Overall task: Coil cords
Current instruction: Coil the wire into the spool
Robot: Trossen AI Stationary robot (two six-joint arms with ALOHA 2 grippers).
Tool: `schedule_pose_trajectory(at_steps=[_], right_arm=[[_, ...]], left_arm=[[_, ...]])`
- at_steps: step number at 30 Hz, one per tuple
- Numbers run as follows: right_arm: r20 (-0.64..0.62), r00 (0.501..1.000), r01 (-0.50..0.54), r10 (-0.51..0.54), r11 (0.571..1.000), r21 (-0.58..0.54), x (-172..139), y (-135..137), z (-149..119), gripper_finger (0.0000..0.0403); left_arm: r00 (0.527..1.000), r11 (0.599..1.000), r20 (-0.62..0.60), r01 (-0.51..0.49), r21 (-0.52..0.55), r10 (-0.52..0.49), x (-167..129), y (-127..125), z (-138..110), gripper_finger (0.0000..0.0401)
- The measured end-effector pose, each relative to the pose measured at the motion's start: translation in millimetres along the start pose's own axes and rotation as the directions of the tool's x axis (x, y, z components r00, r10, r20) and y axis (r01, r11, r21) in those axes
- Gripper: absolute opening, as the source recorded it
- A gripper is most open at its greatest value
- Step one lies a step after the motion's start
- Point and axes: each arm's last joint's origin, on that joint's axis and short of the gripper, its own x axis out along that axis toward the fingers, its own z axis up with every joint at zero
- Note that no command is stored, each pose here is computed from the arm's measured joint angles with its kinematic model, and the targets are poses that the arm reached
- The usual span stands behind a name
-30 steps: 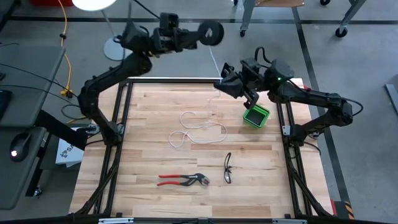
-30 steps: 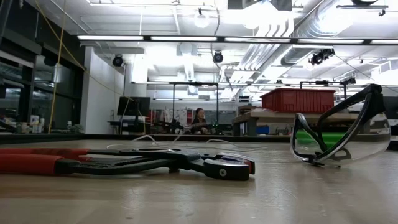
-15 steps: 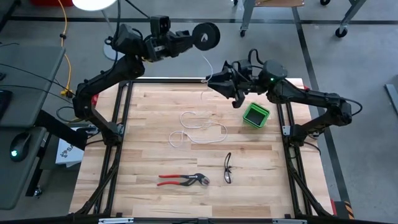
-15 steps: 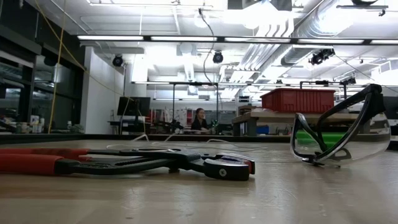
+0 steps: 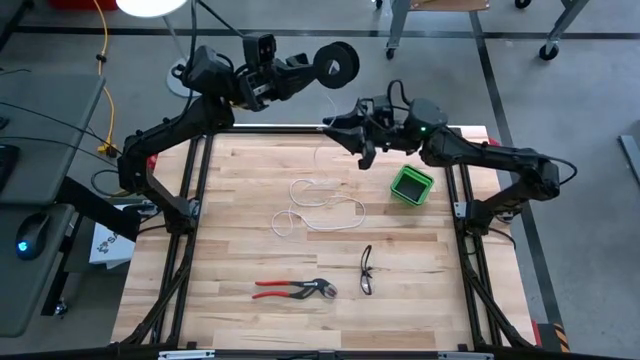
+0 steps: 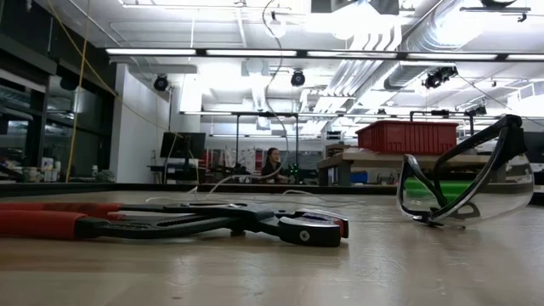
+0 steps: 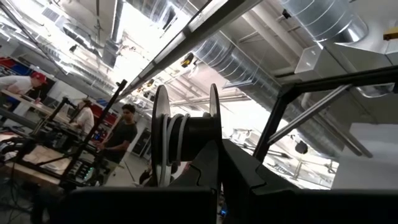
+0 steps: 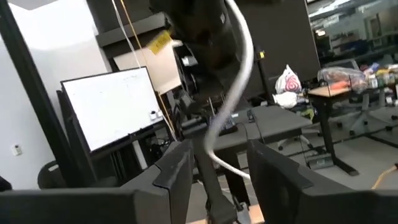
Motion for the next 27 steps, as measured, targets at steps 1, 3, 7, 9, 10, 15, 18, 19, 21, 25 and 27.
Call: schedule_pose_trajectory(at_steps=[1, 3, 7, 9, 10, 15, 18, 19, 21, 25, 27], right_arm=[[-0.004, 1.0, 0.003, -0.003, 1.0, 0.002, 2, 0, -2, 0.014], [-0.002, 1.0, 0.0, 0.0, 1.0, 0.004, 3, 1, -4, 0.0136], [-0.003, 1.0, -0.017, 0.017, 1.0, 0.002, 4, 7, -5, 0.0127], [-0.005, 1.0, -0.025, 0.025, 1.0, 0.003, 5, 9, -6, 0.0114], [-0.001, 1.0, -0.029, 0.029, 1.0, 0.002, 5, 10, -6, 0.0105], [0.011, 1.0, -0.021, 0.021, 1.0, 0.001, 5, 13, -6, 0.0027], [0.036, 0.999, -0.014, 0.014, 1.0, -0.016, 6, 15, -4, 0.0008], [0.041, 0.999, -0.015, 0.016, 1.0, -0.021, 5, 15, -4, 0.0014], [0.048, 0.999, -0.008, 0.009, 1.0, -0.02, 5, 15, -3, 0.0035], [0.056, 0.998, 0.011, -0.01, 1.0, -0.024, 5, 15, -3, 0.0079], [0.06, 0.998, 0.025, -0.023, 0.999, -0.024, 5, 14, -3, 0.0088]], left_arm=[[1.0, 1.0, 0.006, 0.0, 0.001, 0.0, 0, 0, 0, 0.0], [1.0, 1.0, 0.007, 0.003, 0.0, -0.003, 1, -1, 0, 0.0], [1.0, 1.0, 0.012, 0.009, 0.008, -0.009, 1, -2, 0, 0.0], [1.0, 1.0, 0.014, 0.011, 0.011, -0.012, 1, -2, 0, 0.0], [1.0, 1.0, 0.016, 0.011, 0.011, -0.011, 1, -2, 0, 0.0], [1.0, 1.0, 0.018, 0.005, 0.01, -0.005, 1, -2, 0, 0.0], [1.0, 1.0, 0.019, 0.006, 0.011, -0.007, 1, -2, 0, 0.0], [1.0, 1.0, 0.019, 0.006, 0.011, -0.007, 1, -2, 0, 0.0], [1.0, 1.0, 0.018, 0.006, 0.01, -0.006, 1, -2, 0, 0.0], [1.0, 1.0, 0.019, 0.008, 0.007, -0.008, 2, -3, -1, 0.0], [1.0, 1.0, 0.018, 0.007, 0.007, -0.008, 2, -3, -1, 0.0]])
